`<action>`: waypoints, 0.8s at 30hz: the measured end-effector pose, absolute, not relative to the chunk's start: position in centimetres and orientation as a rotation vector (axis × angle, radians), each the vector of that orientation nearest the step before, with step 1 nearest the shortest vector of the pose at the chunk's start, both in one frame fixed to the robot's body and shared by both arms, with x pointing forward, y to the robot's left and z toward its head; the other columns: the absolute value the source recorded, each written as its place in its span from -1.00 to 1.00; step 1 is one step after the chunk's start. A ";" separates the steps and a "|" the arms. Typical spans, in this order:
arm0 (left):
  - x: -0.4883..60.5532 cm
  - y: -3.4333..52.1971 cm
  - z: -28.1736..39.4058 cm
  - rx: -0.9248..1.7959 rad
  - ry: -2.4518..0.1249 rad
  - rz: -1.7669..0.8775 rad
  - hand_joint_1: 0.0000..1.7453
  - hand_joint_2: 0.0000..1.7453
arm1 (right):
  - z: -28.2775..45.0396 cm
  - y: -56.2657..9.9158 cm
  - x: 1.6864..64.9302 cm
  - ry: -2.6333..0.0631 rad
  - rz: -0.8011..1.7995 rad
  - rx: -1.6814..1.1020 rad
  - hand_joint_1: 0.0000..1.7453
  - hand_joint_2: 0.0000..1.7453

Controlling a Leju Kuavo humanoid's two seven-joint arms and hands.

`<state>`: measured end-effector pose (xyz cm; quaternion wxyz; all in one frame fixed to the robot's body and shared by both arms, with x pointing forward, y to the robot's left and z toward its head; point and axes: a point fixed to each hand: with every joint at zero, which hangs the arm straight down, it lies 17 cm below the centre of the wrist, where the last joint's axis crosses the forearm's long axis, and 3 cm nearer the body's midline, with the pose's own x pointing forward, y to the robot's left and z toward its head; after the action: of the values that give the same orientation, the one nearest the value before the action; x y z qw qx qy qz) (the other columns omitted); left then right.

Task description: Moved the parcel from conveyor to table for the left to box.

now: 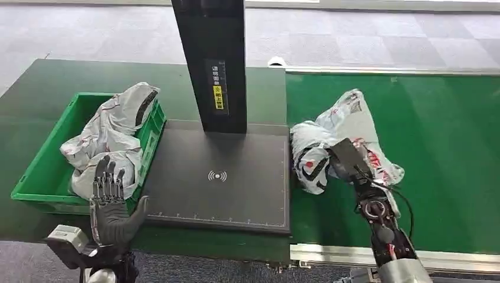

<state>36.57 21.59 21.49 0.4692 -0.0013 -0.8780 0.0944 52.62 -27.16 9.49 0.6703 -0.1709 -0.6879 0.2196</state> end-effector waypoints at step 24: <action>36.6 21.2 22.8 -0.023 -2.197 0.224 -1.00 1.00 | 25.6 -25.8 47.1 -2.002 0.398 -0.324 1.00 1.00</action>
<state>36.63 21.20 22.76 0.4497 -0.0094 -0.8885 0.0906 47.10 -25.79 25.61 0.5120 -0.1348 -0.8321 0.1653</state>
